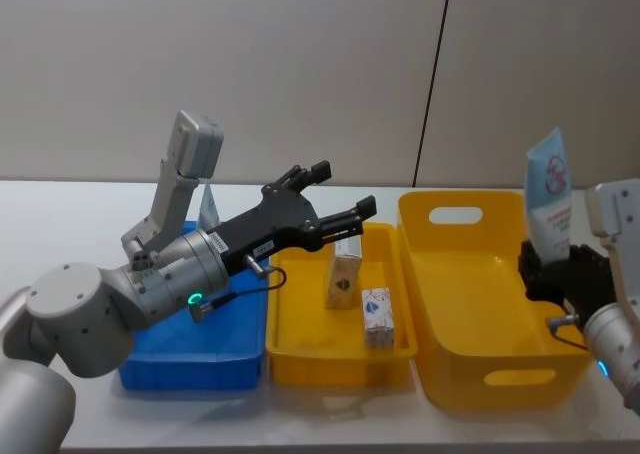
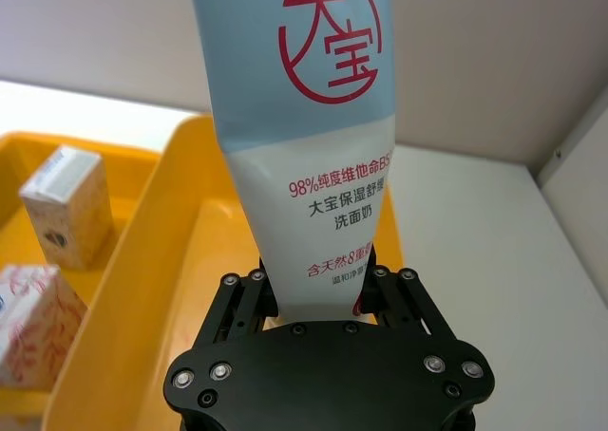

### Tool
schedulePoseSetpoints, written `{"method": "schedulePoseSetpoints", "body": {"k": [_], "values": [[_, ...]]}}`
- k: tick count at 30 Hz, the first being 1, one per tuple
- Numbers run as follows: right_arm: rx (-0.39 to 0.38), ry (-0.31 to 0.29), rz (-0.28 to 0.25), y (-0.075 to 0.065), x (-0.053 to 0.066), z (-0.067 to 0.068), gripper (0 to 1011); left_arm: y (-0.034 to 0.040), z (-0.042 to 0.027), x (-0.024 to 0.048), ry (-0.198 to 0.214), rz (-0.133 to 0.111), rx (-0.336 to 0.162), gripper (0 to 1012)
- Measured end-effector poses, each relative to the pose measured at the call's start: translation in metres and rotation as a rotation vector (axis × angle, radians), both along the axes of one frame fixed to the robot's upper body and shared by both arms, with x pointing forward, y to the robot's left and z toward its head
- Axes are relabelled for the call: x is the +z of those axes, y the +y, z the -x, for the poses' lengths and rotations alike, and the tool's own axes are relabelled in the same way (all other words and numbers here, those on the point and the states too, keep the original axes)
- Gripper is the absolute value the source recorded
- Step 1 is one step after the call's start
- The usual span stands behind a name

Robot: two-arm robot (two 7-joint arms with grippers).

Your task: Bimanual collaborative sorting of washing and personal care products

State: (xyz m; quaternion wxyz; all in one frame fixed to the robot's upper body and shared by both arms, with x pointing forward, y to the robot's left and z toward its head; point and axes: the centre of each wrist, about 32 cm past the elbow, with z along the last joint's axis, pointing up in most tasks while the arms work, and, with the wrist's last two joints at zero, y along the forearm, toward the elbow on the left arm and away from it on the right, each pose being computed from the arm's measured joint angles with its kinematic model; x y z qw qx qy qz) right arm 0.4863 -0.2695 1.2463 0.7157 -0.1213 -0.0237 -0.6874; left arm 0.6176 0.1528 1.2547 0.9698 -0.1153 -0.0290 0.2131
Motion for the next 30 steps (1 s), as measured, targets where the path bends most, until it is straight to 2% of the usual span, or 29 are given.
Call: {"method": "schedulePoseSetpoints", "body": {"k": [11,24,26,27,29,30], "values": [[0.013,0.081,-0.010,-0.004,-0.006,-0.002,385,0.0000,0.0000,0.0000,0.000,0.000,0.000,1001],[0.024,0.113,-0.015,-0.002,-0.010,-0.005,357,0.0000,0.0000,0.0000,0.000,0.000,0.000,1001],[0.024,0.116,-0.015,-0.002,-0.010,-0.006,382,0.0000,0.0000,0.0000,0.000,0.000,0.000,1001],[0.025,0.118,-0.016,-0.002,-0.010,-0.006,441,0.0000,0.0000,0.0000,0.000,0.000,0.000,1001],[0.025,0.119,-0.016,-0.002,-0.010,-0.006,482,0.0000,0.0000,0.0000,0.000,0.000,0.000,1001],[0.025,0.122,-0.016,-0.002,-0.011,-0.006,545,0.0000,0.0000,0.0000,0.000,0.000,0.000,1001]]}}
